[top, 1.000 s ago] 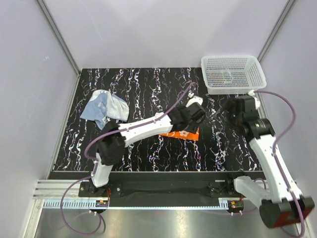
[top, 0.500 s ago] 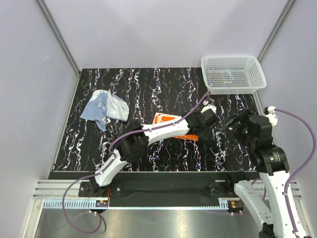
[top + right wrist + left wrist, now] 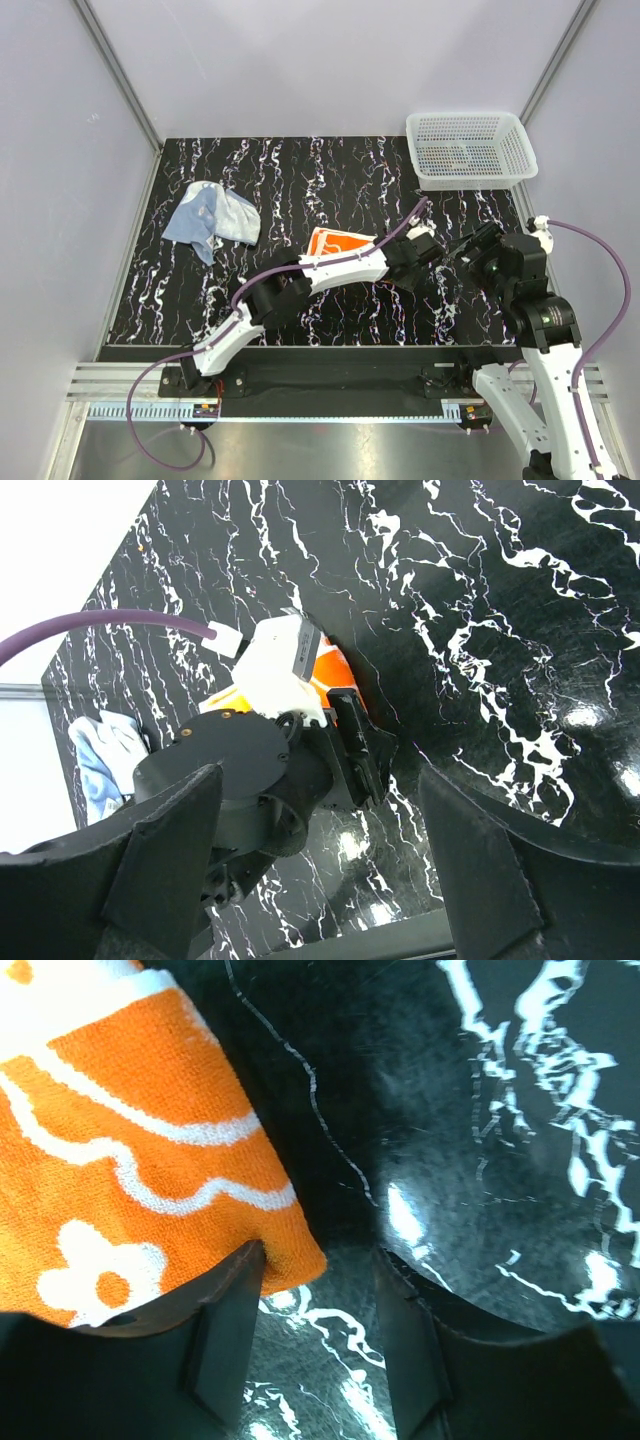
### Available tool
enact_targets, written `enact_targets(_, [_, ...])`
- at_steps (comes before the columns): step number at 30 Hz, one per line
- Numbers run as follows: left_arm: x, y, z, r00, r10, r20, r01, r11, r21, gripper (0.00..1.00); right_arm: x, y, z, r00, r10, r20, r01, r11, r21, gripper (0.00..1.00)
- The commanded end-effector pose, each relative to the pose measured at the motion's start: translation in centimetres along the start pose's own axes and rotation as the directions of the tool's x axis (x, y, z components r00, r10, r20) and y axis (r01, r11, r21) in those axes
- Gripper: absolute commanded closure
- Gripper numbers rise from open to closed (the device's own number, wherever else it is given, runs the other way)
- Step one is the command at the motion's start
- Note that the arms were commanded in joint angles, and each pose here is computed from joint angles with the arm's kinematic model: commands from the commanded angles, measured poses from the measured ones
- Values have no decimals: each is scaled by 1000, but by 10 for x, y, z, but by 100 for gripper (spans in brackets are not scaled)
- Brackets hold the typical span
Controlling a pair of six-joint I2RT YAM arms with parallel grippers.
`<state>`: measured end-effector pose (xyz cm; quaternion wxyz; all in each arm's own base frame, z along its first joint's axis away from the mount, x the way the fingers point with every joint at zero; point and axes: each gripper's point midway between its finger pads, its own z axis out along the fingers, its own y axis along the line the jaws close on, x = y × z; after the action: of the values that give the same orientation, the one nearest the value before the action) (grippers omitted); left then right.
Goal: Roll the towels
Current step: Roll the towel
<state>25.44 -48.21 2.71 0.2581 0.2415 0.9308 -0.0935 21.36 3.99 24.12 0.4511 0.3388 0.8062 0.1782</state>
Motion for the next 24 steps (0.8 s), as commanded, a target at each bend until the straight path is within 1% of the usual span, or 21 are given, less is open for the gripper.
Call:
enact_targets(1, [-9,2,2,999,-33,27,33,999,-28,53,-5,12,0,1000,-5,9,5,999,-46,14])
enact_targets(4, [-6,8,7,999,-37,20,37,999,-25,64,-2,13,2,1000,-10,-5,10,999,-51,14])
enact_targets(5, [-2,12,10,999,-38,13,39,999,-32,72,-2,13,3,1000,-10,-8,9,999,-51,14])
enact_targets(6, [-5,15,7,999,-42,20,42,999,-30,75,1,13,4,1000,-11,-18,10,999,-53,14])
enact_targets(7, [-7,15,7,998,-48,29,49,998,-25,81,1,14,5,1000,-9,-18,8,998,-59,14])
enact_targets(8, [-8,19,6,998,-54,26,54,998,-22,90,2,14,6,1000,-8,-24,6,998,-62,14])
enact_targets(9, [-4,24,7,999,-51,18,51,998,-27,95,4,14,9,999,-6,-31,4,998,-61,15])
enact_targets(11, [-6,31,-2,999,-50,19,51,998,-37,100,9,17,14,999,-3,-46,-1,997,-76,14])
enact_targets(12, [6,39,-1,999,-45,-3,45,997,-59,100,18,17,20,996,-5,-85,-2,996,-84,14])
enact_targets(13, [-2,40,-16,998,-60,33,61,997,-41,100,22,18,25,995,-6,-103,-3,996,-89,14])
enact_targets(14, [2,44,-20,997,-73,36,75,997,-34,100,25,21,30,993,-9,-118,-3,995,-101,14])
enact_targets(15, [2,45,-27,995,-92,46,93,996,-18,100,39,19,40,983,-9,-182,-7,996,-89,14])
enact_targets(16, [20,54,-23,993,-115,27,116,993,-22,100,43,19,47,980,-6,-198,-11,996,-88,14])
enact_targets(17, [13,55,-38,988,-145,51,144,989,15,100,51,15,56,973,-1,-229,-13,998,-63,13])
enact_targets(18, [18,58,-40,986,-161,48,160,987,22,100,64,7,64,964,12,-265,-26,999,-47,13])
enact_targets(19, [29,61,-38,983,-180,30,179,983,32,100,65,11,71,965,20,-261,-40,997,-71,13])
enact_targets(20, [27,63,-46,980,-193,43,191,980,48,100,71,11,76,960,28,-277,-51,996,-75,13])
enact_targets(21, [29,64,-46,980,-197,39,195,979,52,100,87,3,84,943,45,-329,-66,996,-55,14])
enact_targets(22, [30,63,-47,978,-203,40,200,978,61,100,89,10,92,942,46,-332,-80,993,-90,14])
enact_targets(24, [35,64,-48,979,-202,31,199,978,64,100,111,4,105,908,65,-414,-100,993,-64,16])
